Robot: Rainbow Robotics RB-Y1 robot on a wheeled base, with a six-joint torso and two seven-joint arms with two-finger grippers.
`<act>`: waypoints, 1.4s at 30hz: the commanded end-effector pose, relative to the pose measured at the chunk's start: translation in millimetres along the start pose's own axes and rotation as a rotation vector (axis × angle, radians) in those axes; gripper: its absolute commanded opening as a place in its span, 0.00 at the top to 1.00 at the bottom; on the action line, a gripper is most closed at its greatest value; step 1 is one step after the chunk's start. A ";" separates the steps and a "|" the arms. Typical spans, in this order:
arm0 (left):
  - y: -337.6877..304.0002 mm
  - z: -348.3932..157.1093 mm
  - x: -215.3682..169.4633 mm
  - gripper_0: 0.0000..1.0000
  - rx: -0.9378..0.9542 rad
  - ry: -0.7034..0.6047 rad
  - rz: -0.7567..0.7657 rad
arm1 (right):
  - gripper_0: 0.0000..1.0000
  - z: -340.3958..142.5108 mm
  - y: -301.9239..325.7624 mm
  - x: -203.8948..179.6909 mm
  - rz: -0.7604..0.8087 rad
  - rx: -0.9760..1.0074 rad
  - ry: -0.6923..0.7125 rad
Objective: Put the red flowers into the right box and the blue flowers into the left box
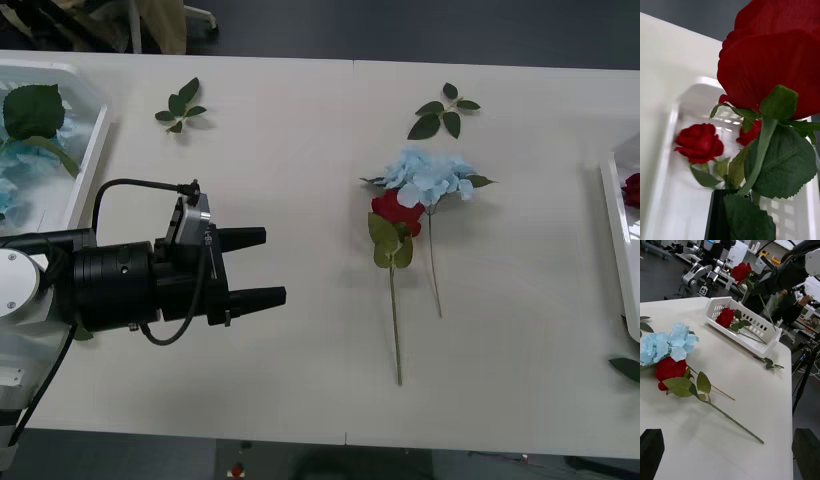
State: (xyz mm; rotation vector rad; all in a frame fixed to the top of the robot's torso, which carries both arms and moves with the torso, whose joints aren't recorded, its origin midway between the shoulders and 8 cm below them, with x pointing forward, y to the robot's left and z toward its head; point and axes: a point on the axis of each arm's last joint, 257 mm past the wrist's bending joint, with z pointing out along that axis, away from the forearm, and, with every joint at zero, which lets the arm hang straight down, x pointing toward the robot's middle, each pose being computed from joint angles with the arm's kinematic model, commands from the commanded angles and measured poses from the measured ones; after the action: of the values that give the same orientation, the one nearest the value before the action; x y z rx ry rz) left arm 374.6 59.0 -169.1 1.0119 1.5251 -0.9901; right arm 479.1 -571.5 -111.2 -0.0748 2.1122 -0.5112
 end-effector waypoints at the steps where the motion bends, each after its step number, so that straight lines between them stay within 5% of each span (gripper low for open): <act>1: -3.9 1.3 -11.8 0.00 0.020 -0.005 0.061 | 1.00 11.9 -44.6 -17.2 -0.094 0.081 -0.010; 22: -3.9 1.3 -11.8 0.00 0.020 -0.005 0.061 | 1.00 57.7 -115.1 14.8 -0.221 0.248 0.054; 26: -3.9 1.3 -11.8 0.00 0.020 -0.005 0.061 | 0.46 59.5 -109.7 16.3 -0.220 0.233 0.056; 29: -3.9 1.3 -11.8 0.00 0.020 -0.005 0.061 | 0.18 61.7 -104.2 19.0 -0.223 0.221 0.060; 35: -3.9 1.3 -11.8 0.00 0.020 -0.005 0.061 | 0.01 67.4 -86.9 19.9 -0.242 0.182 0.061; 42: -3.9 1.3 -11.8 0.00 0.020 -0.005 0.061 | 0.00 72.9 -48.4 14.1 -0.272 0.104 0.043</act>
State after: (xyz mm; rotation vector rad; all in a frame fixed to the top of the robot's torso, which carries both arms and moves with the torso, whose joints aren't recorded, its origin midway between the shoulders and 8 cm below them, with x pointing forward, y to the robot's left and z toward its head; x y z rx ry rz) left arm 374.6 59.0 -169.0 1.0119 1.5250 -0.9902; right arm 507.7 -653.2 -173.9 -0.2279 2.1912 -0.7697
